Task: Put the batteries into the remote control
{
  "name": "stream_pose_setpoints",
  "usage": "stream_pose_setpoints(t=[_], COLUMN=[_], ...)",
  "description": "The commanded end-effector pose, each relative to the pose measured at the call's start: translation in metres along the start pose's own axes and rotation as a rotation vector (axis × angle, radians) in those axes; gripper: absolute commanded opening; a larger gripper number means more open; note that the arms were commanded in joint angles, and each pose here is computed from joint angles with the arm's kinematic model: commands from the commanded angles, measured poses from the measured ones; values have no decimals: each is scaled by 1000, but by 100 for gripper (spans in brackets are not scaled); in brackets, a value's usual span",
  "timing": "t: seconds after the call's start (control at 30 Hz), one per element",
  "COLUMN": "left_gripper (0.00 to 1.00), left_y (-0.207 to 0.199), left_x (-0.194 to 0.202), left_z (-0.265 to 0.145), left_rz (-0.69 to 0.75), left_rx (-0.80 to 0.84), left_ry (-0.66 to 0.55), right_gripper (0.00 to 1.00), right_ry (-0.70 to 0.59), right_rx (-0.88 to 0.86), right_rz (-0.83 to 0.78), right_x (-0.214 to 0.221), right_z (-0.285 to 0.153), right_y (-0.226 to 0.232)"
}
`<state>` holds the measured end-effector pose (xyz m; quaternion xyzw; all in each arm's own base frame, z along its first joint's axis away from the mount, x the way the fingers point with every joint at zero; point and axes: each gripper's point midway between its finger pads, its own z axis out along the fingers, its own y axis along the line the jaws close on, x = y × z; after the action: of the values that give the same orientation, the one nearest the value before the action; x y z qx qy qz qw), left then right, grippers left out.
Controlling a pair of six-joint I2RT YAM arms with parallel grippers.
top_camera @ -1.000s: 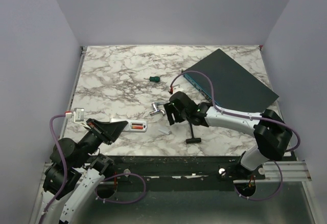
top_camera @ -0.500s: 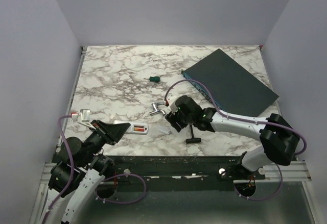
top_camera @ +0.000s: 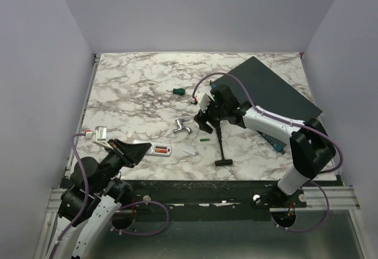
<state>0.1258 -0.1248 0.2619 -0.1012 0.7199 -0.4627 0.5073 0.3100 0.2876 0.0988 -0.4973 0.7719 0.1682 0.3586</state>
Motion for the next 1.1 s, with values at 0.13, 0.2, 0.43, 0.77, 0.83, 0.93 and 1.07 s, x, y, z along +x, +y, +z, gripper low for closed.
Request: stream_pose_setpoints(t=[0.13,0.2,0.43,0.77,0.83,0.93,1.07], left_gripper=[0,0,0,0,0,0,0], left_y=[-3,-3,-1,-3,-2,0,1], left_x=[-9,-9,-7,-7,-8,-6,-5], left_z=[-11,-11,-9,-9,-9,-8,-7], left_rz=[6,6,2,-3,-4,-13,-21], left_rx=[23,21,19,24,21,17,19], left_ry=[-63,-63,-58,-59,-62,-59,-61], right_gripper=[78,79,75,68,66,65,62], right_ry=[135,92,-30,-3,-1,-3,16], right_rx=[-172,-182,-181,-197,-204,-224,-238], right_rz=[-110,-174,-317,-328,-325,-318,-313], right_x=[43,43,36,40,40,41,46], right_z=[18,15,6,20,23,26,31], right_y=[26,29,34,31,32,35,39])
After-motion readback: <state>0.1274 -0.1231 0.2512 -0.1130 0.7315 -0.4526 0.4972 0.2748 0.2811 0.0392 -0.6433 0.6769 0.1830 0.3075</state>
